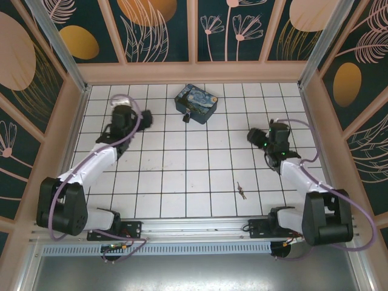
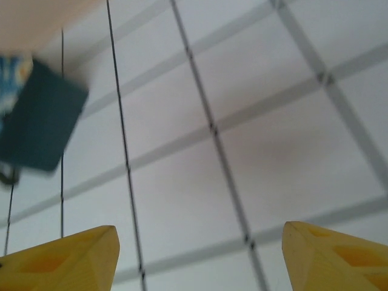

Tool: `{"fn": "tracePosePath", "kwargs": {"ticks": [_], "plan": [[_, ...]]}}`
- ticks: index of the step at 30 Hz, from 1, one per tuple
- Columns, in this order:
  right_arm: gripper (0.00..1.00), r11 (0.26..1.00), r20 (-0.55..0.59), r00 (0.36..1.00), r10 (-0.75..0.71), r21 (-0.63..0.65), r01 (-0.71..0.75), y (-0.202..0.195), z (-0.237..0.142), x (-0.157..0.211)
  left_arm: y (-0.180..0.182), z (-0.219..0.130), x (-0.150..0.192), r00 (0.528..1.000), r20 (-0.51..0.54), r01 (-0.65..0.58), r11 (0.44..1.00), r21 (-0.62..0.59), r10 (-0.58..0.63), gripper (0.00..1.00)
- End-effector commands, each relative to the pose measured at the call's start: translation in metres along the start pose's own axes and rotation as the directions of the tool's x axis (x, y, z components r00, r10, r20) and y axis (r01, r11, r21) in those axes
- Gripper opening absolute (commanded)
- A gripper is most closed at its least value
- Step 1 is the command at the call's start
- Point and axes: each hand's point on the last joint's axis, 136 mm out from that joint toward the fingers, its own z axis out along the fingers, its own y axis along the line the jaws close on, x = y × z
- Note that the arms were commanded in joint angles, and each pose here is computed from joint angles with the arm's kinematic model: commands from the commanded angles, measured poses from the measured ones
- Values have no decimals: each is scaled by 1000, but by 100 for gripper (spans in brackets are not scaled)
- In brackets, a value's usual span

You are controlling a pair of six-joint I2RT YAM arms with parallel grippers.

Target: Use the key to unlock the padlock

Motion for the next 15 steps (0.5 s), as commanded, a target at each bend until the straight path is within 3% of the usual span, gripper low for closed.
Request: {"fn": "tracePosePath", "kwargs": {"ticks": [1,6,11,15], "plan": [[72,992,-199,972,123,63,-112,-11,-19,62,-31,-22,87,956,-294,-16,1000,8,17,97],[68,985,-296,942,159,106,-133,-9,-40,93,-97,-42,147,888,-445,-20,977,211,115,97],[62,989,-332,931,150,56,-139,-3,-43,109,-153,-62,185,822,-546,81,914,396,164,97],[62,991,-278,953,121,-19,-131,16,-38,89,-151,-56,170,853,-499,57,925,377,151,98]]}}
